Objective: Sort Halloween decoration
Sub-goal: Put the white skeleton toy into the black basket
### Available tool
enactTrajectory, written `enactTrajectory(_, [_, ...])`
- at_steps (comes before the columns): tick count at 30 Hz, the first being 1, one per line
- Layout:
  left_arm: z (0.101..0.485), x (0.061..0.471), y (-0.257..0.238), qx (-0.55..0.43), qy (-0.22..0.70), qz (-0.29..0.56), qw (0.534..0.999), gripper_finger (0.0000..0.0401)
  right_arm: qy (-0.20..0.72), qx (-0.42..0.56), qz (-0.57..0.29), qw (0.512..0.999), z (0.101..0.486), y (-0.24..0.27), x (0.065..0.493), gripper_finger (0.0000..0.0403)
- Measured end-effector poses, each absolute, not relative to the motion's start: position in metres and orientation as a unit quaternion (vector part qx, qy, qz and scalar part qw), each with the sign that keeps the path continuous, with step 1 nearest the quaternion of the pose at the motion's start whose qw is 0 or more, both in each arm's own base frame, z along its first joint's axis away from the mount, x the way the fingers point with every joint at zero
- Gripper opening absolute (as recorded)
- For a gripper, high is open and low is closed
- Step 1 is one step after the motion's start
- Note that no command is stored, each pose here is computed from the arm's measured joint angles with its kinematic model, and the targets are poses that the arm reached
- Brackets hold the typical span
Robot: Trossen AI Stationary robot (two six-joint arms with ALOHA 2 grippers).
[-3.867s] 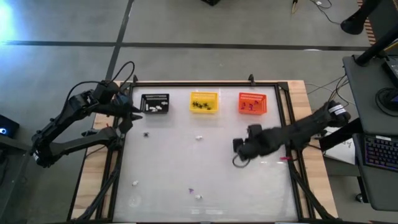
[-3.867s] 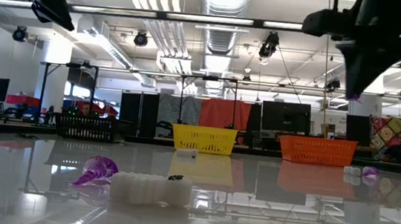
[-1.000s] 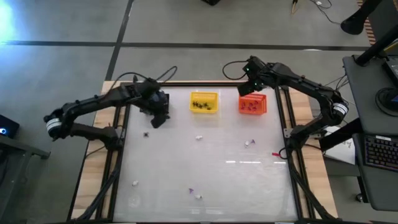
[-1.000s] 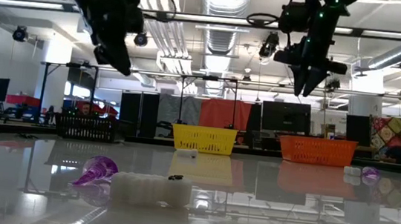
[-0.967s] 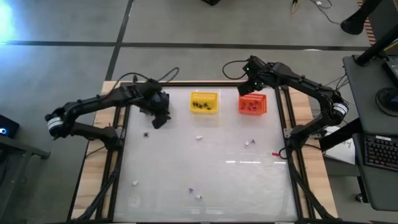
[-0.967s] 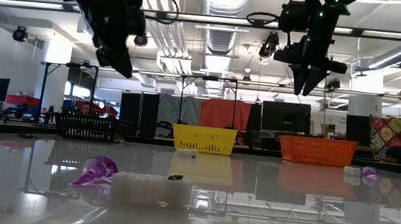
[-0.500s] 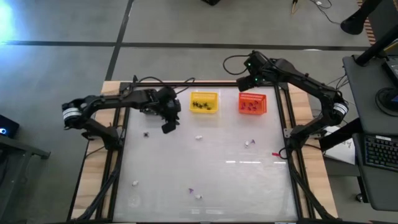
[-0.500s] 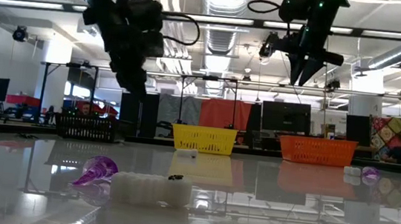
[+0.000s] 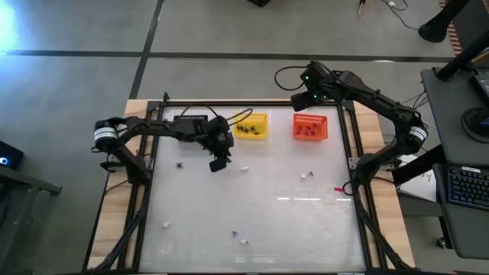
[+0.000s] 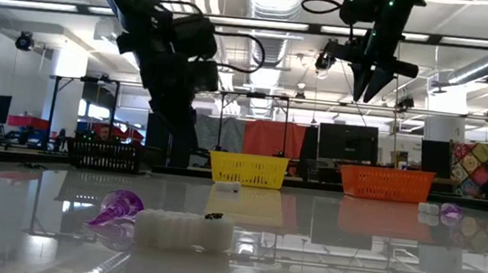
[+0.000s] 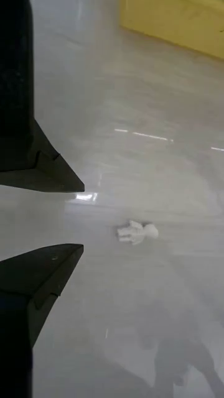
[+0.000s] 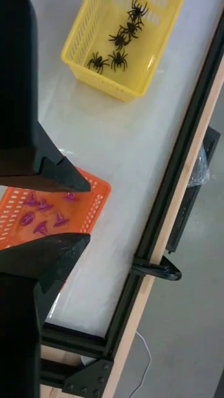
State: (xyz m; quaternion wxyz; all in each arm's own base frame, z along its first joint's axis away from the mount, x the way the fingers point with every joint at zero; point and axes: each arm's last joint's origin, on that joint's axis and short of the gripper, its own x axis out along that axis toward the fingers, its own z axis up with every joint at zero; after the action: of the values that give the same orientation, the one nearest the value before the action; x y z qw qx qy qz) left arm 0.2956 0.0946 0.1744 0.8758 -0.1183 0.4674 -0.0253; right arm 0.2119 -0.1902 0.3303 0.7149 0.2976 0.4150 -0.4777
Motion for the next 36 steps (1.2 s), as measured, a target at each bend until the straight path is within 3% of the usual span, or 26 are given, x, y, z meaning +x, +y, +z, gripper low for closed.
enactTrajectory(20, [0.147, 0.343, 0.081, -0.122, 0.478, -0.059, 0.868, 0.0127, 0.417, 0.298, -0.477, 0.714, 0.33, -0.19, 0.212, 0.0105])
enactTrajectory(36, [0.123, 0.354, 0.08, -0.138, 0.501, -0.075, 0.851, 0.0127, 0.432, 0.294, -0.473, 0.709, 0.329, -0.188, 0.21, 0.0099])
